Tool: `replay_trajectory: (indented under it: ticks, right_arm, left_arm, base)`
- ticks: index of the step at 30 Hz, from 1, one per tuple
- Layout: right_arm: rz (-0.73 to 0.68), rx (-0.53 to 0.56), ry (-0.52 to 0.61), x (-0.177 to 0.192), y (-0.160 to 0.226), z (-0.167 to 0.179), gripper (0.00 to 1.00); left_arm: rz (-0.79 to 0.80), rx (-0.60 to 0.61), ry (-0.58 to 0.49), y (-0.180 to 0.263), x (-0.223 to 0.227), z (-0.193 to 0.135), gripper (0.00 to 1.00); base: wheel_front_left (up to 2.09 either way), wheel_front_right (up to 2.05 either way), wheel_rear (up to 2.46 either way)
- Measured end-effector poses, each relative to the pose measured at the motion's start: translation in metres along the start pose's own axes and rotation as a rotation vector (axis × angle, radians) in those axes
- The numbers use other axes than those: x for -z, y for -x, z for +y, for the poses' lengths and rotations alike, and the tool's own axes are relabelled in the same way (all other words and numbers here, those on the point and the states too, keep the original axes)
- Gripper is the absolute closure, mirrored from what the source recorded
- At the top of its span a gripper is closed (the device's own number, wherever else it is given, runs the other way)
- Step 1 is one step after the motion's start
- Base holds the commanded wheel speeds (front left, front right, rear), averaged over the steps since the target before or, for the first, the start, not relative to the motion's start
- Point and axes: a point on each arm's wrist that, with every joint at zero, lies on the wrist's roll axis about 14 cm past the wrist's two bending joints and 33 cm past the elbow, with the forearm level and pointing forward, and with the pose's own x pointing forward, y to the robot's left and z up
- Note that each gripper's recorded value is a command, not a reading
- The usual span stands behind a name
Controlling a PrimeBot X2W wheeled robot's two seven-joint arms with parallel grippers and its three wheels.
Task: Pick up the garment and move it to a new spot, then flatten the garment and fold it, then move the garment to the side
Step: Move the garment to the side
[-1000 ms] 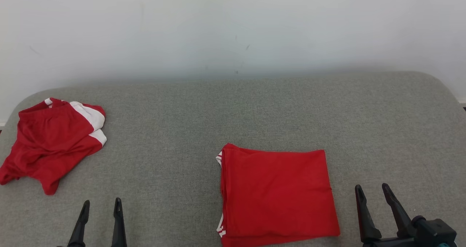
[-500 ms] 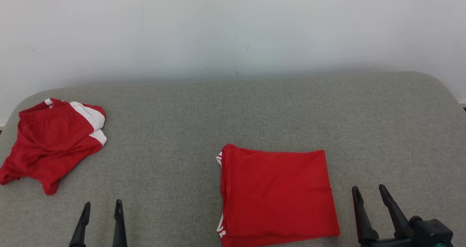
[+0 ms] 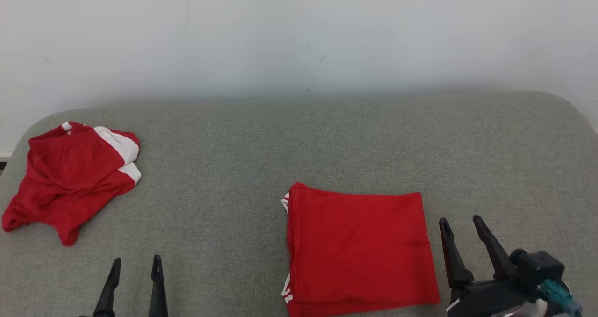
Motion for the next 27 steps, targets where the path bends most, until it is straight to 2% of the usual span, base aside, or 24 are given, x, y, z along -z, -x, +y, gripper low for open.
replay_trajectory:
  ticks: [7, 14, 27]
  right_arm:
    - [0.083, -0.01, 0.029, 0.007, -0.033, -0.004, 0.0]
    - [0.252, 0.013, 0.029, 0.044, -0.049, -0.013, 0.0]
    - [0.467, 0.023, -0.009, 0.111, -0.038, -0.009, 0.0]
  left_arm:
    - [0.005, 0.001, 0.004, -0.004, 0.002, -0.001, 0.0]
    - [0.02, -0.006, 0.008, -0.009, 0.007, 0.001, 0.0]
    - [0.046, -0.004, 0.011, -0.019, 0.017, 0.002, 0.0]
  base:
    - [0.0, 0.0, 0.0]
    - [0.0, 0.0, 0.0]
    - [0.0, 0.0, 0.0]
